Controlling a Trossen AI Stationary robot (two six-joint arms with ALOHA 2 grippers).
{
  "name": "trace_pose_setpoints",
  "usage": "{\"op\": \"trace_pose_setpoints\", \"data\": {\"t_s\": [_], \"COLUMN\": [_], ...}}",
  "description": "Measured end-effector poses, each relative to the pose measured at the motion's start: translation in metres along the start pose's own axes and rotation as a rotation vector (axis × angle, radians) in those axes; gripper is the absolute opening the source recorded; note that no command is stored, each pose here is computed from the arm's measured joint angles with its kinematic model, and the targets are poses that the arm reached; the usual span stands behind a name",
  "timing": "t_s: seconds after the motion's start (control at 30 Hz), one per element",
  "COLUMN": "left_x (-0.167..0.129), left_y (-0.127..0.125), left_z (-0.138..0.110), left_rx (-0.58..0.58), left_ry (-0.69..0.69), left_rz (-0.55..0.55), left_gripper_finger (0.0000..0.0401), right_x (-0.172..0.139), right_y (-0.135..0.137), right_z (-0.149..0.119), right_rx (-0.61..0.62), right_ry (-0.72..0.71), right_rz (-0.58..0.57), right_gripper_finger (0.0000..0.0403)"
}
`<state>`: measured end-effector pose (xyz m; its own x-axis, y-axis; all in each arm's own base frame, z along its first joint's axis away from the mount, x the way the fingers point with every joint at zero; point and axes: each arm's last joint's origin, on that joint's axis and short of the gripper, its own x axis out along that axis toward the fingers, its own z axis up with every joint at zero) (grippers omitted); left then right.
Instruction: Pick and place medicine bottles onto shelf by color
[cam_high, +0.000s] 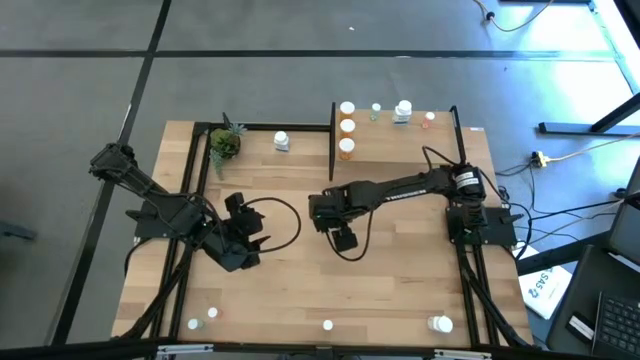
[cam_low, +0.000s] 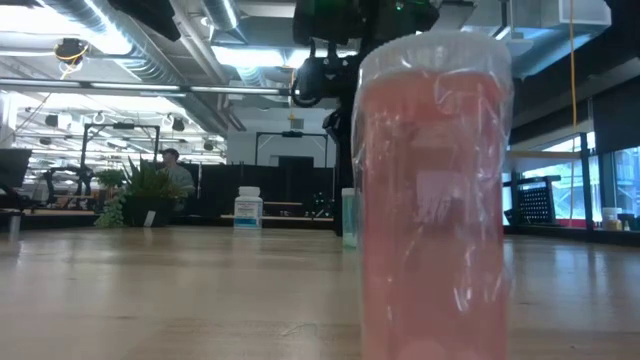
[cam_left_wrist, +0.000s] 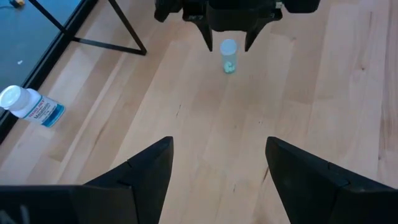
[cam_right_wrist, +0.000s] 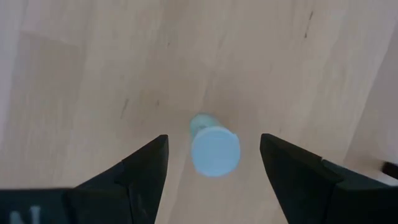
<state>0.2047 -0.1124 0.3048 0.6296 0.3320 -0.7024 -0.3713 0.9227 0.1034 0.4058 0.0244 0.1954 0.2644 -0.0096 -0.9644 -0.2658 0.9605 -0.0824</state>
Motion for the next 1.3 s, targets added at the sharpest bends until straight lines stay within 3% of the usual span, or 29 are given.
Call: {"op": "trace_pose_setpoints", "data": {"t_s": [0.87, 1.3], "left_x": [0.000, 0.000], "left_y": [0.000, 0.000], "left_z": [0.000, 0.000], "left_rx": [-0.001, 0.000], "left_ry": [0.002, 0.003], "left_rz": [-0.003, -0.004], "left_gripper_finger": [0.0250, 0.0250], "right_x": [0.020, 0.020], "right_y": [0.005, 0.005], "right_z": [0.002, 0.002], "right_rx": [-0.010, -0.010], "right_ry": [0.025, 0.026], "right_rz": [-0.017, -0.018], "right_gripper_finger": [0.0256, 0.0168]}}
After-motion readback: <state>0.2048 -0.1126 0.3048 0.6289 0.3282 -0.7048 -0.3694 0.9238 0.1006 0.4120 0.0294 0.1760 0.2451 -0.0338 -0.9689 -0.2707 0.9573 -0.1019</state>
